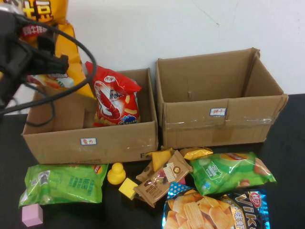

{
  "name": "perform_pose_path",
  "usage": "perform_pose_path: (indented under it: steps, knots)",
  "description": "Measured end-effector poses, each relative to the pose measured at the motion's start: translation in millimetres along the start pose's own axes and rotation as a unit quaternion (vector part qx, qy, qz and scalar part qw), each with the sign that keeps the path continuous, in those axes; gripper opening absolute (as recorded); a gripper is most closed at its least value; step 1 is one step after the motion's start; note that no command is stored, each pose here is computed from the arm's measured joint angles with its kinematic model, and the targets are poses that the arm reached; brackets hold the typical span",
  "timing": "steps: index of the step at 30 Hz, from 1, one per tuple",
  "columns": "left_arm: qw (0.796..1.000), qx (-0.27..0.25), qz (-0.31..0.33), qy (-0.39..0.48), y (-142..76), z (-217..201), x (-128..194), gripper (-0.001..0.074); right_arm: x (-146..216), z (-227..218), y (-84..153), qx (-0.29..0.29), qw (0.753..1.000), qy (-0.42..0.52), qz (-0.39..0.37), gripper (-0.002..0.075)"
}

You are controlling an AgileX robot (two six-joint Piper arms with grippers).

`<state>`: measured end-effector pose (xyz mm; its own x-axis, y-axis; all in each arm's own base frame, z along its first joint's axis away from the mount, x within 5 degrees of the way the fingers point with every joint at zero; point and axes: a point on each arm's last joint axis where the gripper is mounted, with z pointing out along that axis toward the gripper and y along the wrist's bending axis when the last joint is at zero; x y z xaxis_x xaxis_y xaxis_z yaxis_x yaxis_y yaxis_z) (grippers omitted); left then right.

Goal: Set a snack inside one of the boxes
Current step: Place the potato chip in the potato chip box

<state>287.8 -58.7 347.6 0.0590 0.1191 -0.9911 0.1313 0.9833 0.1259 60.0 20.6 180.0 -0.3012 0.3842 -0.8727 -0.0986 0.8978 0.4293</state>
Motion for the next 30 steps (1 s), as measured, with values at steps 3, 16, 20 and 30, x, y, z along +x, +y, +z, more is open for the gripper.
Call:
perform_pose_path:
  steps: [3, 16, 20, 30]
  knots:
    - [1.000, -0.022, -0.015, 0.004, 0, 27, 32, 0.0463, 0, 0, 0, 0.000, 1.000, 0.000, 0.000, -0.0001]
    - [0.991, -0.050, -0.069, 0.104, -19, 112, 174, 0.0463, 0, 0, 0, -0.002, 1.000, 0.002, 0.002, -0.0001]
    - [0.988, -0.068, -0.065, 0.126, -15, 110, 174, 0.0463, 0, 0, 1, -0.004, 1.000, 0.001, 0.009, -0.0001]
    - [0.992, 0.000, -0.041, 0.118, -6, 60, 46, 0.0463, -3, -1, 4, -0.015, 1.000, 0.002, -0.017, -0.0001]
